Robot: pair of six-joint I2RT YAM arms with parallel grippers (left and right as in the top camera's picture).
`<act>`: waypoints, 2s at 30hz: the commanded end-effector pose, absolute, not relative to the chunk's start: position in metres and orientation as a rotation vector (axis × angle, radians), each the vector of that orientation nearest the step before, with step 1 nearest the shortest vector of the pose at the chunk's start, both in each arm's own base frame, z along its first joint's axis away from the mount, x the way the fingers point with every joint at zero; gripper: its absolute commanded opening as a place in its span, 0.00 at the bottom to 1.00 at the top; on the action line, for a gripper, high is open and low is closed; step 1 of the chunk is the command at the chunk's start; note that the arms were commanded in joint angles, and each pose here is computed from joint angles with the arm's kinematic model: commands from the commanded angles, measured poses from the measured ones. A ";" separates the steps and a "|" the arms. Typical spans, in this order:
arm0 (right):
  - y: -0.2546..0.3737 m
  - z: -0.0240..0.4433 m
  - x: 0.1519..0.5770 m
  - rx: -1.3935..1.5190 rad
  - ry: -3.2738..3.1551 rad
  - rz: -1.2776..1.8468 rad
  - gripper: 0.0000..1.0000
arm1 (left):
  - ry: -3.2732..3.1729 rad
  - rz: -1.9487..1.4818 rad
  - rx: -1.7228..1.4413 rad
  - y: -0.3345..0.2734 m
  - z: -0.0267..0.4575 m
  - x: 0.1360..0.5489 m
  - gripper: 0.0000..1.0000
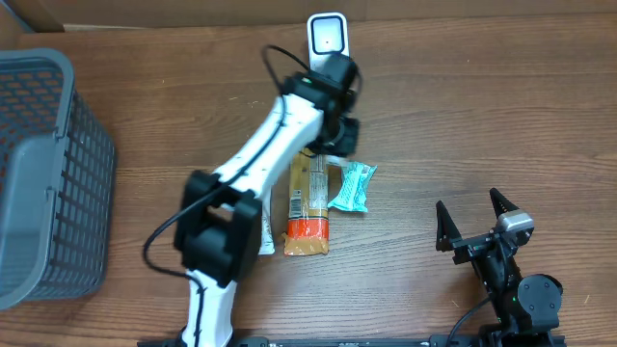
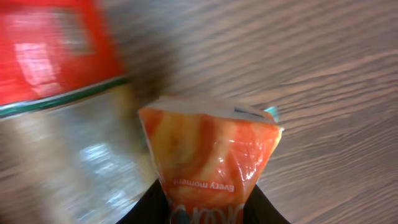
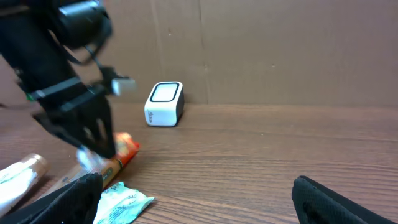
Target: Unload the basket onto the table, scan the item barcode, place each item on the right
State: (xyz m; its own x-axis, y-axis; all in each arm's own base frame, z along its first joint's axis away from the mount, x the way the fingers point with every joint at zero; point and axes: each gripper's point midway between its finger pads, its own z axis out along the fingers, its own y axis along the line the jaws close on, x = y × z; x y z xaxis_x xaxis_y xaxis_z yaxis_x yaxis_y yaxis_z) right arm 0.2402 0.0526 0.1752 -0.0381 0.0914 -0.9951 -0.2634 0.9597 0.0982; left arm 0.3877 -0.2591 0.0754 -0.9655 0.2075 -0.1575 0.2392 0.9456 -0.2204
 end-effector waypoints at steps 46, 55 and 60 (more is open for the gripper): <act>0.053 0.174 0.240 -0.135 1.579 0.285 1.00 | 2.726 -0.194 0.042 -0.039 0.268 0.405 1.00; 0.053 0.174 0.240 -0.135 1.579 0.285 1.00 | 2.788 -0.115 0.036 -0.008 0.258 0.394 1.00; 0.053 0.174 0.240 -0.135 1.579 0.285 1.00 | 2.806 -0.033 -0.024 0.008 0.256 0.391 1.00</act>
